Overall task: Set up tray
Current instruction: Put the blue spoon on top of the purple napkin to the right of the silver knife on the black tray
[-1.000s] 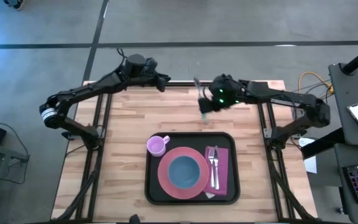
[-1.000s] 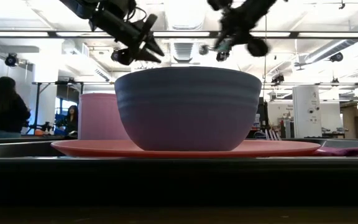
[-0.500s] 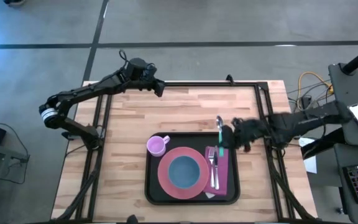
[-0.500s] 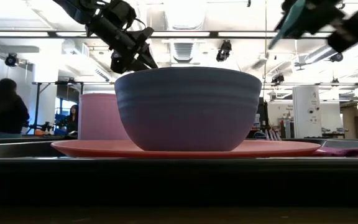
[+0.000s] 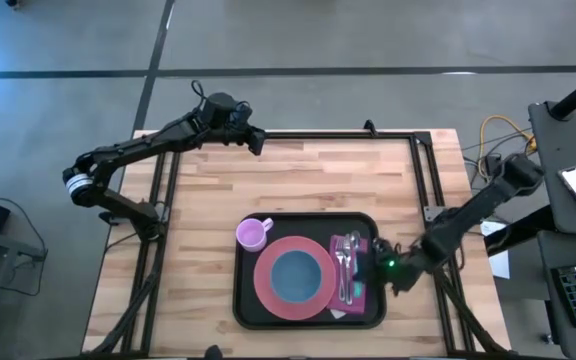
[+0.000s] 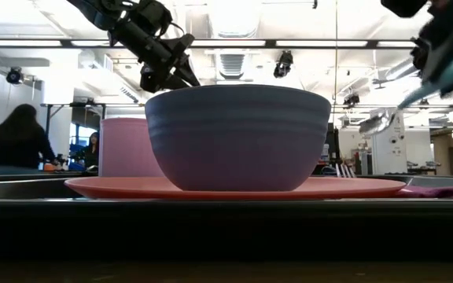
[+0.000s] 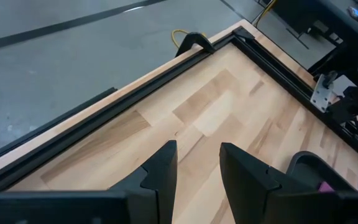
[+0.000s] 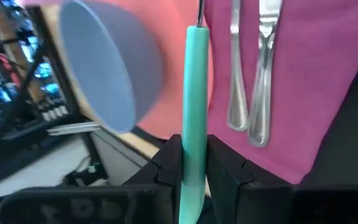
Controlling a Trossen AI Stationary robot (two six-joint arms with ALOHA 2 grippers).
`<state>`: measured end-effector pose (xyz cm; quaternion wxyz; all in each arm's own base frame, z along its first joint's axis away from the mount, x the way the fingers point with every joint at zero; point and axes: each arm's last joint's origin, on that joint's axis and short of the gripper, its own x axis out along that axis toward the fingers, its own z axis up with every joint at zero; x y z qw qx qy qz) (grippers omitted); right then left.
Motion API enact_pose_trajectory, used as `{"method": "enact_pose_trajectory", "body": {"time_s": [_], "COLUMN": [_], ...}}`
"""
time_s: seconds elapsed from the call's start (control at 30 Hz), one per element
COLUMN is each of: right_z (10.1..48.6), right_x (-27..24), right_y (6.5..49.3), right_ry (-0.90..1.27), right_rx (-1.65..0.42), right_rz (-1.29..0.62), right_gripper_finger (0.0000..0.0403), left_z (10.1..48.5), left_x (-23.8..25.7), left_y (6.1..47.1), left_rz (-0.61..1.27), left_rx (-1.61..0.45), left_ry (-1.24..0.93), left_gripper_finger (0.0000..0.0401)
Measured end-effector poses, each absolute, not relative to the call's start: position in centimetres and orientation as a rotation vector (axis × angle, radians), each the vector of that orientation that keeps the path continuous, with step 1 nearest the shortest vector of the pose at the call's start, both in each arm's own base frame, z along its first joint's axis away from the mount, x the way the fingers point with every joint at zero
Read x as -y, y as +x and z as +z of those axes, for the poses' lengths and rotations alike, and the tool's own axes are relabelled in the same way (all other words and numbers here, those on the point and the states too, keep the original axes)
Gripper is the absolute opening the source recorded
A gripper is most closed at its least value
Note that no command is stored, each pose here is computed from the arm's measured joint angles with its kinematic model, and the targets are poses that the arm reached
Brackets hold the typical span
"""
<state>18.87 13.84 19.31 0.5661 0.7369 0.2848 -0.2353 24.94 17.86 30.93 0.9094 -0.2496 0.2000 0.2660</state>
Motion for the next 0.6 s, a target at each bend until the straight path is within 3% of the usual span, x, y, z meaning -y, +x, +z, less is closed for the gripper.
{"method": "enact_pose_trajectory", "body": {"time_s": [0.3, 0.6], "right_z": [14.7, 13.2], "right_x": [-16.7, -17.3], "right_y": [20.6, 21.3], "right_ry": [1.694, 1.654], "right_rx": [-0.707, -0.667], "right_rz": [-0.597, -0.631], "right_gripper_finger": [0.0034, 0.0034], "left_z": [31.0, 30.9], "left_x": [-17.9, -17.9], "left_y": [24.9, 24.9], "left_rz": [0.549, 0.551], "left_rx": [-0.411, -0.416], "left_ry": [-0.515, -0.524], "left_gripper_finger": [0.0102, 0.0102]}}
